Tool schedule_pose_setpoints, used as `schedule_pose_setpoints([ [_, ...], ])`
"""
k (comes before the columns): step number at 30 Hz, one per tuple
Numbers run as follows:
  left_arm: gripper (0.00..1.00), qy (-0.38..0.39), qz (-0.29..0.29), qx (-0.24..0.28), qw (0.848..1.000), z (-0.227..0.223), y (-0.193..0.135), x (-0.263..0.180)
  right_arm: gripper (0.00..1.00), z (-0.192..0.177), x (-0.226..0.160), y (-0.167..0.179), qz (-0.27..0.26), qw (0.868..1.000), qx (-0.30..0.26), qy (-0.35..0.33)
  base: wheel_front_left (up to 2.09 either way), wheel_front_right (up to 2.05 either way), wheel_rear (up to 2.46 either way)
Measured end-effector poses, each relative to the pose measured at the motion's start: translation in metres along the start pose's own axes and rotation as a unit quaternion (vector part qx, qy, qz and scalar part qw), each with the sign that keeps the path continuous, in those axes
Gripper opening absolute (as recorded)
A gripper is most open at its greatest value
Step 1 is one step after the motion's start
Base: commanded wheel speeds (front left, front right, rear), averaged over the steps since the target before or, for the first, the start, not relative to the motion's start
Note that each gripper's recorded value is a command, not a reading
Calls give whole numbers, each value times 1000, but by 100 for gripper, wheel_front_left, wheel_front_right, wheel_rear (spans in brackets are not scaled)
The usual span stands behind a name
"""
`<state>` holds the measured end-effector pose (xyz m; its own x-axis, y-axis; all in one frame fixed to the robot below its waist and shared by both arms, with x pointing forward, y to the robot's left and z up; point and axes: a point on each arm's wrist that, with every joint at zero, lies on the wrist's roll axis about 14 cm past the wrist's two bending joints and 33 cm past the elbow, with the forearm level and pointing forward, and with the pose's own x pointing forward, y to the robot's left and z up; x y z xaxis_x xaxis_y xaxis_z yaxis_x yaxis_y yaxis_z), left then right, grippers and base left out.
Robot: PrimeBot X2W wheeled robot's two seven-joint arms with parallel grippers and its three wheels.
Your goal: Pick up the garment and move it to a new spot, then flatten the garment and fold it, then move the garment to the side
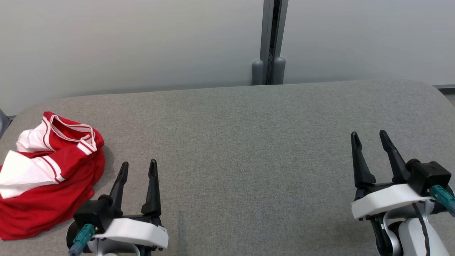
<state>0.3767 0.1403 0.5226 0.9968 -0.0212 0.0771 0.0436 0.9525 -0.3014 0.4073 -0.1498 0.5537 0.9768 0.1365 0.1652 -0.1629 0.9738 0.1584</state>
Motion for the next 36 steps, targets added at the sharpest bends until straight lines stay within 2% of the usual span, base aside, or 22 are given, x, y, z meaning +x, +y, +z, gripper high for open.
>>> schedule_pose_setpoints([
  [11,100,16,3,18,1000,-13,4,-6,100,-17,-3,8,12,1000,-10,19,0,0,0],
  [26,100,16,-7,63,998,-19,1,-12,100,-20,-3,18,32,999,-40,17,0,0,0],
  [31,100,19,-4,72,997,-22,2,-13,100,-20,-4,15,24,1000,-13,13,0,0,0],
  [36,100,16,-9,83,996,-22,0,-13,100,-18,-1,19,32,999,-24,7,0,0,0],
])
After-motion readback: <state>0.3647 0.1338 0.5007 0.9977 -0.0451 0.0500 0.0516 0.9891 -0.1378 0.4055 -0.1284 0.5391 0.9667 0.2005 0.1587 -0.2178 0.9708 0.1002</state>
